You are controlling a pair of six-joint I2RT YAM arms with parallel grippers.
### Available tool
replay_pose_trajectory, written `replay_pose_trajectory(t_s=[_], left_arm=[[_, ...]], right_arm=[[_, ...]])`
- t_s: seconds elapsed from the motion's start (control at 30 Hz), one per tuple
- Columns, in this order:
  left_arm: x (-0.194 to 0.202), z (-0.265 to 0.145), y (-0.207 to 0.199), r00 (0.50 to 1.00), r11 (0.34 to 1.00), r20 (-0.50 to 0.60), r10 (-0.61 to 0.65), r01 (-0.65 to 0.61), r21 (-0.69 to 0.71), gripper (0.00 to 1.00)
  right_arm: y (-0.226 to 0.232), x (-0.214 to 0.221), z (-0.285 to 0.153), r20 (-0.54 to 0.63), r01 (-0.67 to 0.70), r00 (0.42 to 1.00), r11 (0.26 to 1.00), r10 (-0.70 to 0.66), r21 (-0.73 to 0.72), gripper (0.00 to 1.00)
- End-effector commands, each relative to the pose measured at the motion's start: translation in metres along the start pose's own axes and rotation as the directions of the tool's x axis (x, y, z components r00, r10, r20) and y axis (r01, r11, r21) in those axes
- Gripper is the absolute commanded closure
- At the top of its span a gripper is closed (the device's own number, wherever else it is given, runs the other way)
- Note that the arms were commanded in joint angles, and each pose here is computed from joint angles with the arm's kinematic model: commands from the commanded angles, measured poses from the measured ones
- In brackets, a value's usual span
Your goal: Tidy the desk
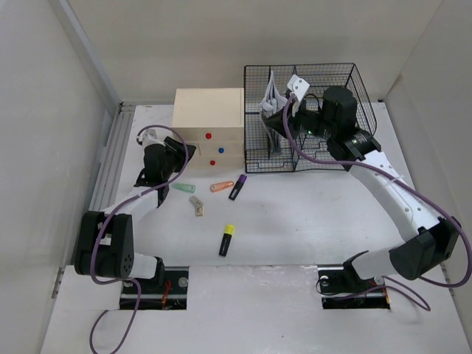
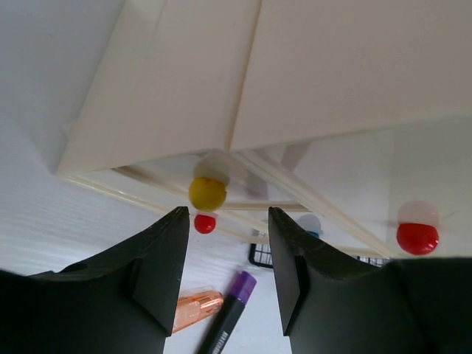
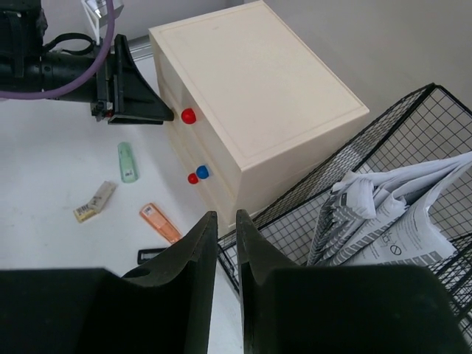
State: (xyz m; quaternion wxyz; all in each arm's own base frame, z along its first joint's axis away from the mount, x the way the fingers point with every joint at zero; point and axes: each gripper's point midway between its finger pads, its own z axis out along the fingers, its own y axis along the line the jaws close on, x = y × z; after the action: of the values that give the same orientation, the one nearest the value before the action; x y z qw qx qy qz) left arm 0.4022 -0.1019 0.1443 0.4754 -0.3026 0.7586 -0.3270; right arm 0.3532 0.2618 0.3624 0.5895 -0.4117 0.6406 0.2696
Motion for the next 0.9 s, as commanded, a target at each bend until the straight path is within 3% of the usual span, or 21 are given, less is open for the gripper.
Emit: replay_pose_trajectory(t_s=[0.0,0.3,0.7,0.87], left_arm=[[-0.025,0.003,-0.010,0.996,0.999,0.079,0.036,-0.036,-0.007,0.57],[-0.035,0.009,0.001,0.992,0.997,0.118,0.044,-0.037,-0.061,0.58],[-0.029,0.014,0.010,0.993,0.997,0.110,0.044,-0.036,-0.071,0.95],[-0.013,-0.003,0.012,0.994,0.999,0.105,0.009,-0.004,-0.042,0.98]], right_arm=[[0.004,-0.013,-0.005,0.044,0.001,0.999,1.000,0.000,-0.018,0.78],[0.005,-0.015,-0.005,0.053,0.006,0.999,1.000,-0.005,-0.026,0.77],[0.004,-0.007,-0.003,0.041,-0.005,0.999,0.999,0.006,-0.038,0.76],[0.015,-0.002,0.000,0.041,-0.002,0.999,0.994,0.007,-0.105,0.75]])
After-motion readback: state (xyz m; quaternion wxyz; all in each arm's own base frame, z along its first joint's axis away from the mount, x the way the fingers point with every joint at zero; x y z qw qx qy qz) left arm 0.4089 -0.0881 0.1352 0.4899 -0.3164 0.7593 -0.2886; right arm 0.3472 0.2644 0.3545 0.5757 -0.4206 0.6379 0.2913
